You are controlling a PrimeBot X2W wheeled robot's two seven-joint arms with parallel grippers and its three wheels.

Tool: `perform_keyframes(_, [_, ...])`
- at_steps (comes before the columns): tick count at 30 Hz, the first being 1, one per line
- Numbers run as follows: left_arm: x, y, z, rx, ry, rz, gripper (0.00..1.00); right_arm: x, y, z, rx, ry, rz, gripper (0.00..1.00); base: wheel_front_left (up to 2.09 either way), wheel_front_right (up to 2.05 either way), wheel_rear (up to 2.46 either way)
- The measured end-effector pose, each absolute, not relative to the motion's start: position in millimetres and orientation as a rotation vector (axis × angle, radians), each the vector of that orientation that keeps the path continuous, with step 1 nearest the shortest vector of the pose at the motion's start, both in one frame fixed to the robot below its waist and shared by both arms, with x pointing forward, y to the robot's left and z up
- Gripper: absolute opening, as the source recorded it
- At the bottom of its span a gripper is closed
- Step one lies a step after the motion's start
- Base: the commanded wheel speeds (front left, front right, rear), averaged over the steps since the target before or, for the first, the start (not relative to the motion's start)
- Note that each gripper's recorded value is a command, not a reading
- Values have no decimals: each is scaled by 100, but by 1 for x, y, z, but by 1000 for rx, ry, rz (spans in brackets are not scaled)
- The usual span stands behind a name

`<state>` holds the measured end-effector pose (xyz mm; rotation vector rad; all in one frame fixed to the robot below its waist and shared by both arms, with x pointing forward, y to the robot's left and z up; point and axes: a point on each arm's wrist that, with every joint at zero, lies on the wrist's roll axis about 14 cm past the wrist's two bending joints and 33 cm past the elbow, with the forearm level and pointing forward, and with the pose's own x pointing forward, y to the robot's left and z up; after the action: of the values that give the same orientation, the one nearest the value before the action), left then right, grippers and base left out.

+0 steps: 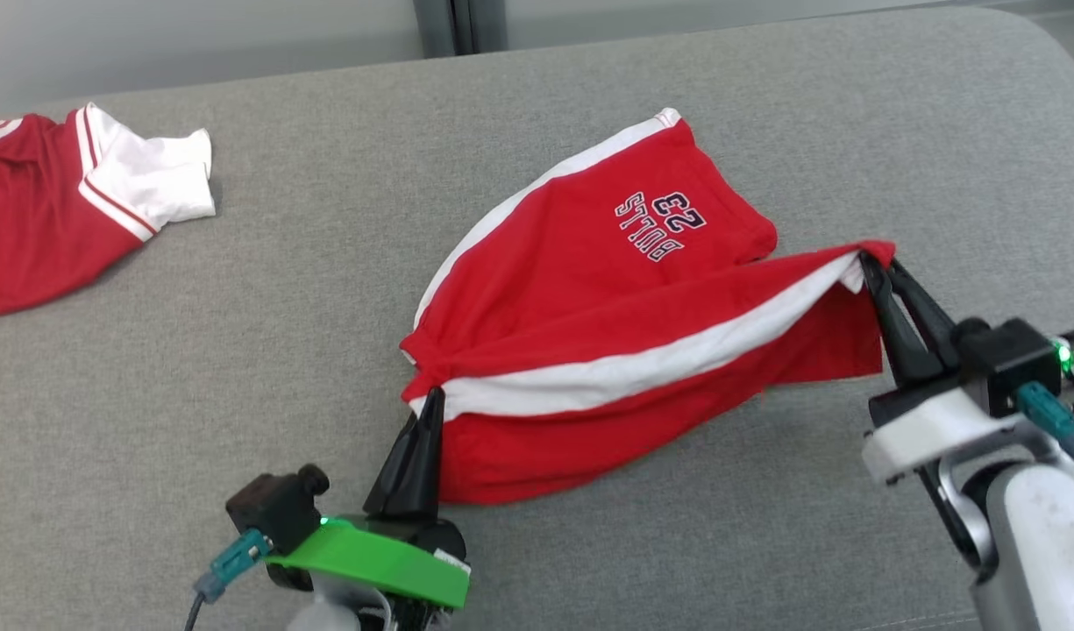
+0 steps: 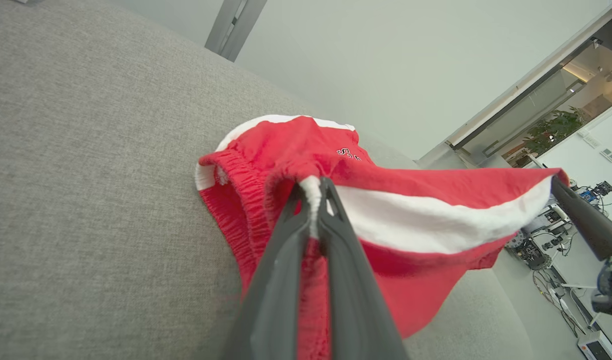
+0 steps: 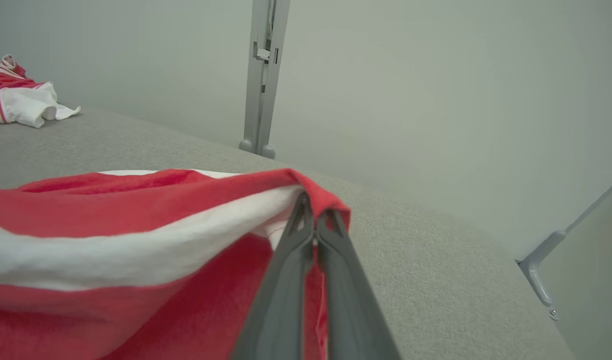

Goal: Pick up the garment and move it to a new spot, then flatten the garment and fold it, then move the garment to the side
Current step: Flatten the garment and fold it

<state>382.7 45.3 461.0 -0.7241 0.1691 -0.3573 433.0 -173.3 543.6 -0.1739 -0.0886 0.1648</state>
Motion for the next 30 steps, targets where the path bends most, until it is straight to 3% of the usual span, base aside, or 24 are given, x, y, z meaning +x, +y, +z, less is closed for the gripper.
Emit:
perform_keyframes(13, [451, 63, 441, -813, 193, -247, 0, 559, -149, 500, -259, 69, 301, 0, 0, 0, 0])
perform_keyframes(27, [481, 86, 424, -802, 225, -142, 0, 622, -109, 446, -283, 189, 397, 0, 0, 0, 0])
perform_keyframes(29, [482, 85, 422, -792, 234, -141, 0, 626, -107, 444, -279, 194, 400, 5, 0, 0, 0])
perform_keyframes(30, [482, 84, 421, -781, 238, -140, 9, 627, -106, 443, -277, 197, 398, 30, 0, 0, 0])
